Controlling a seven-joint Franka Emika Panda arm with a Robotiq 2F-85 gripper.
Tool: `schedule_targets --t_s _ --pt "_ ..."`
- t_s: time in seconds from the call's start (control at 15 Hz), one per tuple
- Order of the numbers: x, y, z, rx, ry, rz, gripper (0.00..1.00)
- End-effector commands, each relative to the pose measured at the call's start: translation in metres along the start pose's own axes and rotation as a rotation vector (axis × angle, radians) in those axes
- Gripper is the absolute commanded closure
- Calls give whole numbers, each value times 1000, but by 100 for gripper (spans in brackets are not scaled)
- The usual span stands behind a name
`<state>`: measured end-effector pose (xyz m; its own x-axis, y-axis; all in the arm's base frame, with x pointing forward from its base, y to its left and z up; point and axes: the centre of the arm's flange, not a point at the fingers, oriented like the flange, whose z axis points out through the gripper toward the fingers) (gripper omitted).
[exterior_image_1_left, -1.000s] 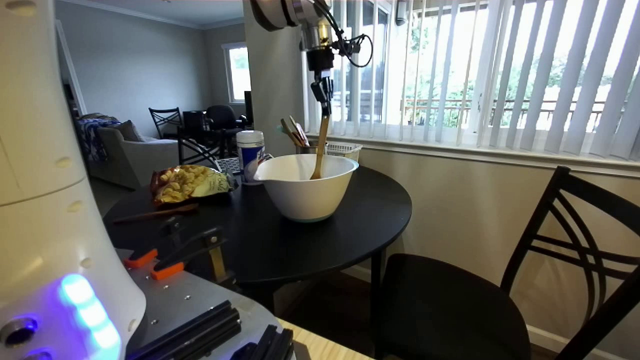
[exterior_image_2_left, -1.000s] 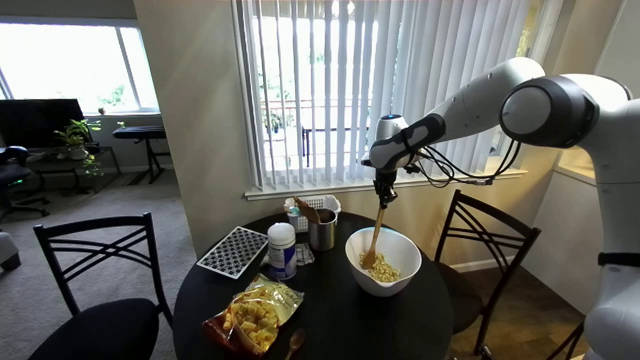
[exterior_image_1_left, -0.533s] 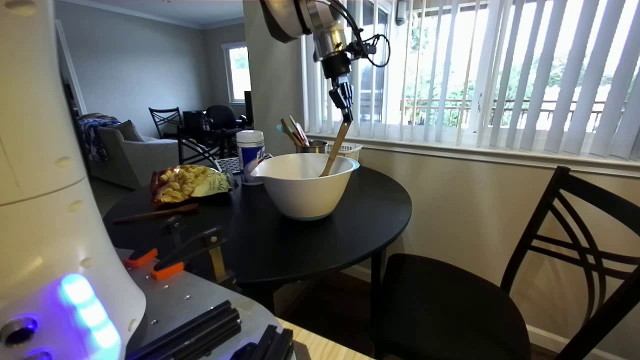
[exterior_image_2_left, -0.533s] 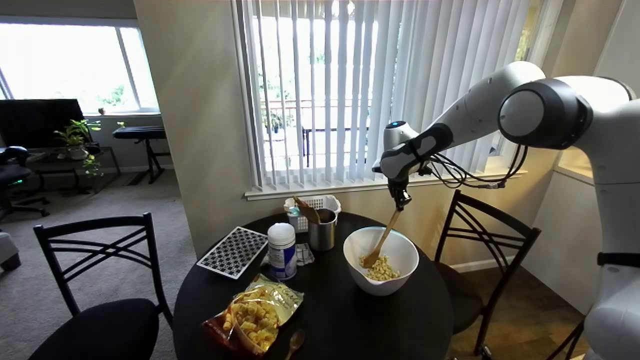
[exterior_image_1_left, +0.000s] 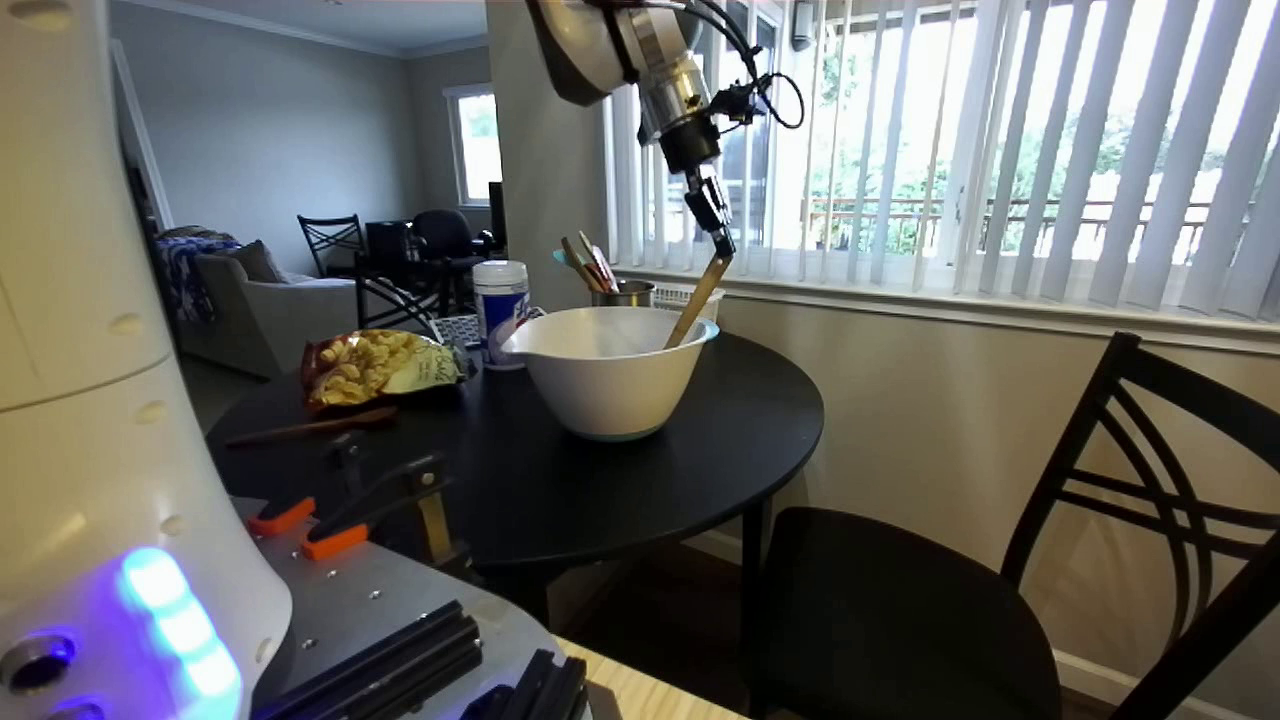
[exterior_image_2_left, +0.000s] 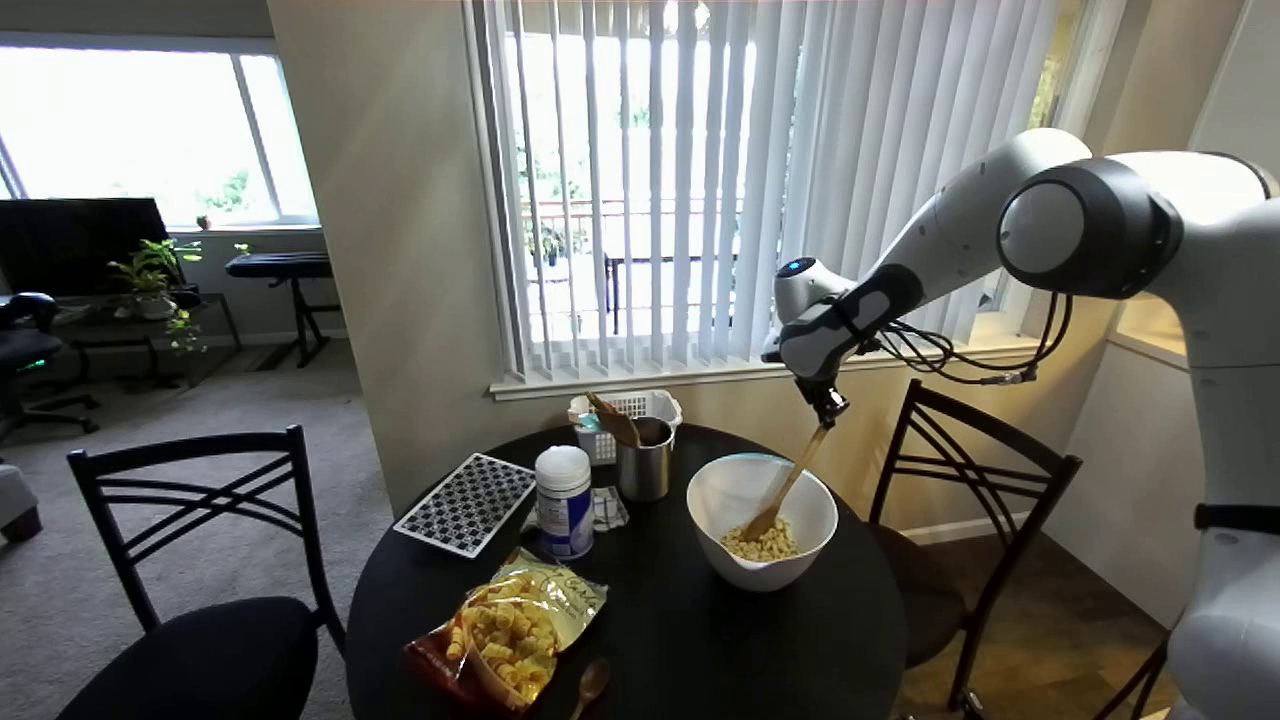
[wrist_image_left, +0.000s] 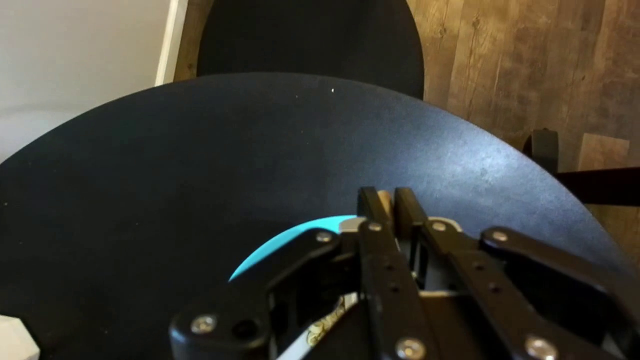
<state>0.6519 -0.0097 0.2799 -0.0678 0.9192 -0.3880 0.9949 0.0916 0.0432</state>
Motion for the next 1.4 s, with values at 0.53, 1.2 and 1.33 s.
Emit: schedule_targets --t_s 0.53,1.2,1.33 --pt "-2 -28 -20 54 21 -436 95" --pt "53 -22 -78 24 182 -545 95" --pt "67 -20 -87 21 219 -543 95"
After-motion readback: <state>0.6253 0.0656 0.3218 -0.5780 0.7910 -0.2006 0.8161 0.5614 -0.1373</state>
